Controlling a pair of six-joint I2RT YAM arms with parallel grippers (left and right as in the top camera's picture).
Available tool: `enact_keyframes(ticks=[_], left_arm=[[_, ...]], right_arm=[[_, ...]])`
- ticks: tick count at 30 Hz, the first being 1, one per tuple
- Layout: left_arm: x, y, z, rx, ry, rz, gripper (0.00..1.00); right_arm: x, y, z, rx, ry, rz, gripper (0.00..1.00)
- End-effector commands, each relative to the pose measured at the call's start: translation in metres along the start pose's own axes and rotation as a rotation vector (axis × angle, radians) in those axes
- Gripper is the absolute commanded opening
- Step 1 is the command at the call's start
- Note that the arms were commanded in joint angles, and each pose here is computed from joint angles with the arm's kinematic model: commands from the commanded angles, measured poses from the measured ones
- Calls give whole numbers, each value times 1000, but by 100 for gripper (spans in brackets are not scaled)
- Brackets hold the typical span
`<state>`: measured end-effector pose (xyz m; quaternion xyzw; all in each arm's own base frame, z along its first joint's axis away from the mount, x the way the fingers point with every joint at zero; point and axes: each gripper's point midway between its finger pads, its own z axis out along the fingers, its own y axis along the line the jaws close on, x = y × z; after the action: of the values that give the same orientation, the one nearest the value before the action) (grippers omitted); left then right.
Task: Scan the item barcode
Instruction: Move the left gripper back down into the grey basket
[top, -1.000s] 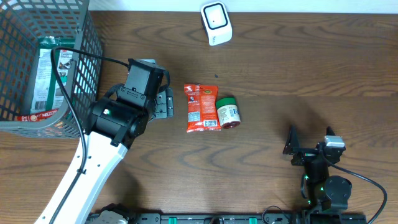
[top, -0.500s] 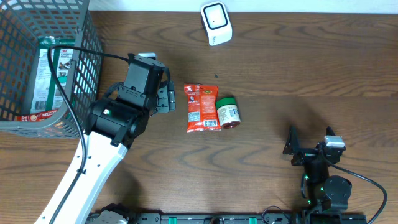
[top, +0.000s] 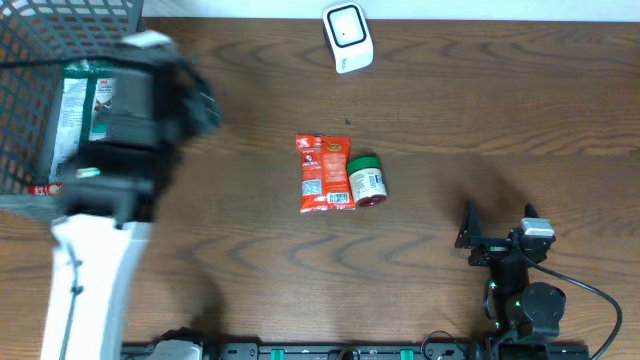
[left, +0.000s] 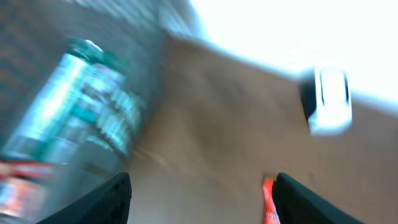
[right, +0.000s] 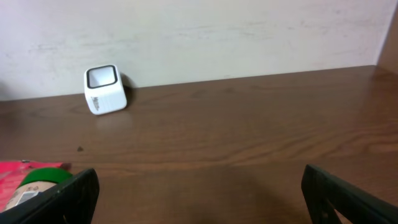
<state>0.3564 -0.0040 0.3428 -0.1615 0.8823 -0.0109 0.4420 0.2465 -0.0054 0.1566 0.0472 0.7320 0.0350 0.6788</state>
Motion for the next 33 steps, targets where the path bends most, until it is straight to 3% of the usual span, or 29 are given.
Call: enact_keyframes(ticks=[1,8,13,22,33], left_arm=[[-54,48,-35,-92,-142,-125,73],[-69,138,-25,-305,-164,-282,73],[-62,177,18,-392,-80,-270,74],[-49,192,110,-157,102,-316,75],[-26,210,184,-99,301,-208,74]], right_arm=[[1,0,0,2,2,-6,99],[1,0,0,2,2,-6,99],[1,0,0,2,2,-6,99],[1,0,0,2,2,-6,99],[2,7,0,-28,6,-8,99]])
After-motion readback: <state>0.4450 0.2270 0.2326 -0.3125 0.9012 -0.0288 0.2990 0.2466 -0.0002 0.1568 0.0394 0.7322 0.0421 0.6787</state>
